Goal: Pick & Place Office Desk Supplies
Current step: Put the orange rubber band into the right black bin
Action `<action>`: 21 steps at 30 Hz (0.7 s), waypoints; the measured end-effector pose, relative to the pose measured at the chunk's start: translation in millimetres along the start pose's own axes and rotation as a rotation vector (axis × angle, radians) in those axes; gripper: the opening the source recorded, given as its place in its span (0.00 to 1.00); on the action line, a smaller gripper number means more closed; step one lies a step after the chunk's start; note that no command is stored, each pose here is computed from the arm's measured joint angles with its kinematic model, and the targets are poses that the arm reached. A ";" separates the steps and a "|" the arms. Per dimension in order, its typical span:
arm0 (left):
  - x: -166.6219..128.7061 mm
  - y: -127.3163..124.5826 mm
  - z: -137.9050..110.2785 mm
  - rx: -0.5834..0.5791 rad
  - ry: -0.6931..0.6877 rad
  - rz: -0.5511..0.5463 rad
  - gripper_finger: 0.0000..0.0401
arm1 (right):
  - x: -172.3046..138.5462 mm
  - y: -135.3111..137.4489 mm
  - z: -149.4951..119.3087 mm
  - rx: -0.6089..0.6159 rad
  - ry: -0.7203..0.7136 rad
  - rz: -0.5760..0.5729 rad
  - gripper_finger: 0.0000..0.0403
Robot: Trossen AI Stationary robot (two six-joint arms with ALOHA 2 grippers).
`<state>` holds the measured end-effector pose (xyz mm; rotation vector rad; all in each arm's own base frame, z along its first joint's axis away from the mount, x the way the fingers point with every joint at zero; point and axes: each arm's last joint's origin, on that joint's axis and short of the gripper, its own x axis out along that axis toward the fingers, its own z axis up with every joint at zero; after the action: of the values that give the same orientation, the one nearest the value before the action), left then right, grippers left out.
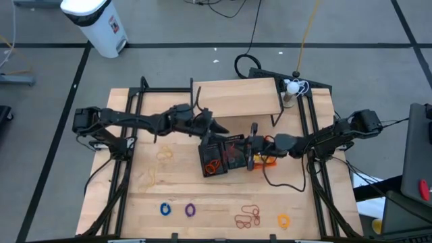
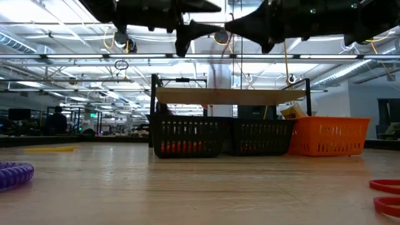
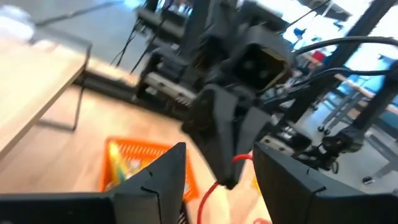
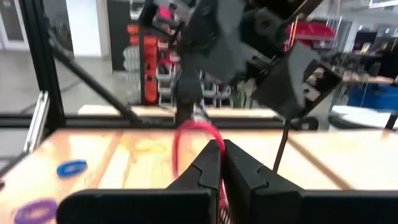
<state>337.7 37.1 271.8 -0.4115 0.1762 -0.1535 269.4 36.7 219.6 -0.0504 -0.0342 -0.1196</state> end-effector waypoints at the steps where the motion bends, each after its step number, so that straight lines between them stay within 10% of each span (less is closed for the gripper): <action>1: -0.8 3.1 -0.9 -0.008 0.015 0.014 0.46 | 0.0 0.1 -2.0 0.000 0.020 0.001 0.00; 21: -8.8 20.9 0.3 -0.114 0.101 -0.059 0.42 | -0.2 -12.8 -27.3 0.110 0.270 -0.030 0.02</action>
<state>331.6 57.7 264.8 -0.5235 0.2729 -0.2236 268.5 22.6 192.9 0.0767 0.2286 -0.1533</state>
